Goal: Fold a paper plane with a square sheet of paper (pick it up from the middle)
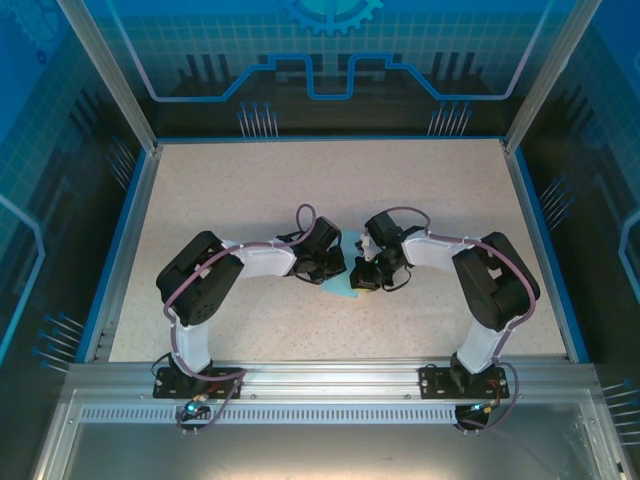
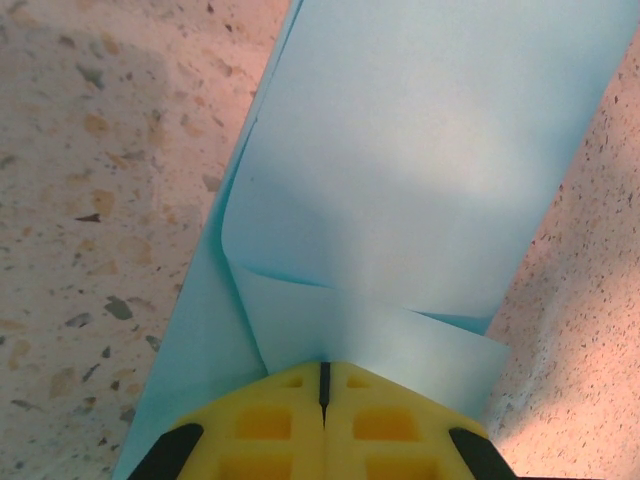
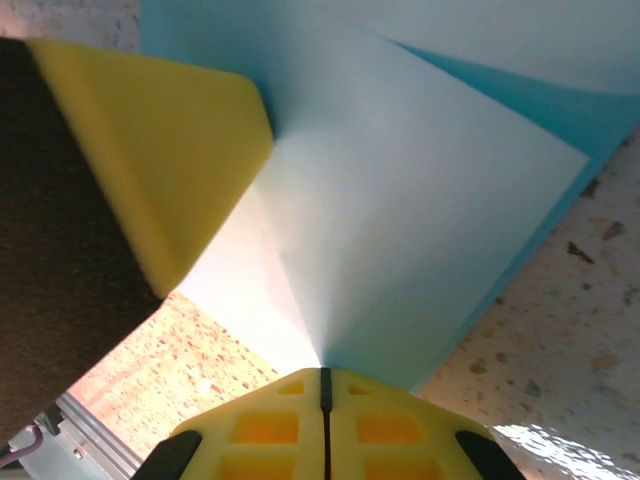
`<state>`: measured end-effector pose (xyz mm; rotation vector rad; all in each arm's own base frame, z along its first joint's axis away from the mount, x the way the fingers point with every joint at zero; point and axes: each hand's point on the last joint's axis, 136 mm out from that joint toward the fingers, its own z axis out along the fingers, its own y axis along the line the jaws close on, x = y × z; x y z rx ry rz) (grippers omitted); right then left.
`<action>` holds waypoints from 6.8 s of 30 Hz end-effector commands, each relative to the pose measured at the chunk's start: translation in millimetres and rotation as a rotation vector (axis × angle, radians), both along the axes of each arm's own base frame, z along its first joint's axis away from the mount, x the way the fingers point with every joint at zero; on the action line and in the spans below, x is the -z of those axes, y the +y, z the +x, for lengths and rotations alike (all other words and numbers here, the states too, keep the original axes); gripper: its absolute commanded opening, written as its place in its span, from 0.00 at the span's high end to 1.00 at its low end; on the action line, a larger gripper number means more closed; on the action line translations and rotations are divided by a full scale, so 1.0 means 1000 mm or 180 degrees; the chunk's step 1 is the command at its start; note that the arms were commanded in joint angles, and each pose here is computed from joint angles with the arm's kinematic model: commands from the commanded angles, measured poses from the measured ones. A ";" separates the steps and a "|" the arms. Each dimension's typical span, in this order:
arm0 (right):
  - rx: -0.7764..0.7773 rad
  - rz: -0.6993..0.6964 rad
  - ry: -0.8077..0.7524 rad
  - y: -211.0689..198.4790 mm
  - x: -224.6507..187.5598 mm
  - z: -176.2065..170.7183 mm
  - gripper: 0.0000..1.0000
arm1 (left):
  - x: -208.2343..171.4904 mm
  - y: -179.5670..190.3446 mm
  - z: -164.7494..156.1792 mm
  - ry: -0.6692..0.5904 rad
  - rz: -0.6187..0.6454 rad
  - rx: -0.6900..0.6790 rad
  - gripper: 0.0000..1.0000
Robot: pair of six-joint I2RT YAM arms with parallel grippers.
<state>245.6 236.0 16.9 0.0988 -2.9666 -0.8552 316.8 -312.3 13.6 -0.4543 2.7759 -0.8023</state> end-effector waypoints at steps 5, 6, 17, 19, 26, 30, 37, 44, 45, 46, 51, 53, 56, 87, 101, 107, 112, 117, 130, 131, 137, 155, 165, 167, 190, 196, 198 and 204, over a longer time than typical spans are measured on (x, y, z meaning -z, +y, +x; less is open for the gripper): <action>-0.0063 -0.0232 0.0106 -0.007 0.007 -0.010 0.94 | 0.034 0.024 -0.027 0.0364 0.0305 -0.0049 0.98; -0.0067 -0.0247 0.0111 -0.008 0.008 -0.010 0.94 | 0.034 0.024 -0.027 0.0362 0.0309 -0.0051 0.99; -0.0108 -0.0016 -0.0180 0.002 -0.021 -0.002 0.93 | 0.034 0.023 -0.027 0.0372 0.0297 -0.0053 0.99; -0.0144 0.0087 -0.0259 0.008 -0.031 0.000 0.93 | 0.034 0.023 -0.027 0.0370 0.0296 -0.0048 0.99; -0.0197 0.0127 -0.0167 0.018 -0.021 -0.002 0.93 | 0.035 0.023 -0.027 0.0379 0.0288 -0.0077 0.99; -0.0229 0.0078 -0.0104 0.022 -0.012 -0.002 0.93 | 0.034 0.024 -0.027 0.0384 0.0288 -0.0087 0.99; -0.0257 -0.0200 -0.0009 0.009 0.003 -0.009 0.93 | 0.035 0.024 -0.027 0.0393 0.0290 -0.0106 0.99; -0.0251 -0.0397 0.0059 -0.004 0.012 -0.015 0.93 | 0.035 0.026 -0.026 0.0394 0.0301 -0.0111 0.99; -0.0258 -0.0428 0.0059 -0.005 0.012 -0.016 0.93 | 0.034 0.026 -0.026 0.0389 0.0299 -0.0110 0.99; -0.0259 -0.0449 0.0058 -0.006 0.013 -0.016 0.93 | 0.034 0.026 -0.026 0.0391 0.0299 -0.0107 0.99; -0.0263 -0.0481 0.0075 -0.009 0.015 -0.018 0.93 | 0.035 0.027 -0.026 0.0392 0.0306 -0.0106 0.99; -0.0253 -0.0485 0.0084 -0.011 0.016 -0.018 0.93 | 0.035 0.027 -0.026 0.0396 0.0310 -0.0112 0.99; -0.0231 -0.0454 0.0090 -0.013 0.015 -0.018 0.93 | 0.037 0.029 -0.026 0.0412 0.0327 -0.0114 0.99; -0.0117 0.0385 -0.0114 0.002 -0.030 0.008 0.91 | 0.038 0.029 -0.023 0.0421 0.0325 -0.0068 0.99; -0.0160 0.0090 0.0099 0.003 0.011 0.013 0.92 | 0.032 0.028 -0.023 0.0392 0.0283 -0.0100 0.99; -0.0204 0.0008 0.0256 -0.009 0.023 -0.006 0.92 | 0.033 0.028 -0.022 0.0393 0.0288 -0.0115 0.99; -0.0307 -0.0010 0.0390 -0.018 0.022 -0.028 0.91 | 0.035 0.029 -0.022 0.0405 0.0297 -0.0131 0.99; -0.0350 -0.0133 0.0519 -0.033 0.024 -0.049 0.91 | 0.034 0.029 -0.021 0.0399 0.0296 -0.0135 0.99; -0.0208 0.0113 0.0044 -0.022 -0.017 -0.023 0.90 | 0.028 0.025 -0.019 0.0343 0.0247 -0.0068 0.99; -0.0186 0.0192 -0.0083 -0.015 -0.027 -0.010 0.90 | 0.027 0.024 -0.018 0.0338 0.0240 -0.0063 0.99; -0.0128 0.0236 -0.0120 -0.002 -0.017 0.016 0.91 | 0.024 0.022 -0.018 0.0325 0.0204 -0.0037 0.99; -0.0264 -0.0367 0.0273 -0.035 0.042 -0.003 0.91 | 0.014 0.034 0.012 0.0100 0.0158 -0.0020 0.95; -0.0269 -0.0350 0.0285 -0.034 0.043 -0.002 0.91 | 0.004 0.051 0.040 -0.0048 0.0160 -0.0040 0.85; -0.0255 -0.0271 0.0245 -0.030 0.038 0.001 0.91 | -0.007 0.053 0.046 -0.0138 0.0140 -0.0037 0.81; 0.0031 0.0172 -0.0535 -0.012 -0.032 0.072 0.76 | -0.047 0.012 -0.002 -0.0277 -0.0766 0.0212 0.44; 0.0093 0.0106 -0.0469 -0.020 -0.021 0.072 0.78 | -0.037 0.000 -0.006 -0.0178 -0.0859 0.0252 0.45; 0.0106 0.0077 -0.0454 -0.024 -0.018 0.071 0.79 | -0.034 -0.001 -0.006 -0.0156 -0.0876 0.0250 0.46; 0.0132 0.0027 -0.0432 -0.029 -0.012 0.071 0.79 | -0.030 -0.005 -0.008 -0.0146 -0.0918 0.0316 0.46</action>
